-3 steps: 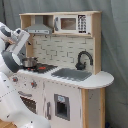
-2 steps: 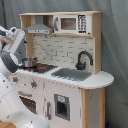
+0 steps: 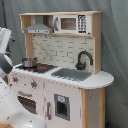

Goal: Play with the kitchen

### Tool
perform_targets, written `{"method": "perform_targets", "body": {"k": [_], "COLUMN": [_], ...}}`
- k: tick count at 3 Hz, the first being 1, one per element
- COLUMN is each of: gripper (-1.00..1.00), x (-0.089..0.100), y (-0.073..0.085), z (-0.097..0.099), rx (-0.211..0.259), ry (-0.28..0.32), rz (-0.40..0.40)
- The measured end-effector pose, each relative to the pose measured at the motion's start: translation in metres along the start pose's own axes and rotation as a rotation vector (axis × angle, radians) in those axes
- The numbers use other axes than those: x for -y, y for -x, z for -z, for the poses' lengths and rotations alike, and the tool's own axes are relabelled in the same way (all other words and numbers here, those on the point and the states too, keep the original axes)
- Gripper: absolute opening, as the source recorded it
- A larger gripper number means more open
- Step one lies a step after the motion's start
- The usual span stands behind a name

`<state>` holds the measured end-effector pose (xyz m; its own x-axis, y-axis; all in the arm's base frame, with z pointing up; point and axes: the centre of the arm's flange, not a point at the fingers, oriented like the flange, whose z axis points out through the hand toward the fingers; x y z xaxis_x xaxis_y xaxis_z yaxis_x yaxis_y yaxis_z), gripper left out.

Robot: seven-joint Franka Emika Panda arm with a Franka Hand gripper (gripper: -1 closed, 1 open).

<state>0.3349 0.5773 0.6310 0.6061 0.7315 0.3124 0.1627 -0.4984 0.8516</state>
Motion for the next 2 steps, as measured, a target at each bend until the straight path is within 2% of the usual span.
{"method": "perform_targets", "body": {"k": [1,2], "gripper": [1.00,1.00], "x": [0.037,0.086], "y": [0.011,0.027], "z": [0.033,0.054], "rx": [-0.046,-0.091], "ry": [0.083,0.166], "rz": [0.076,0.169]}}
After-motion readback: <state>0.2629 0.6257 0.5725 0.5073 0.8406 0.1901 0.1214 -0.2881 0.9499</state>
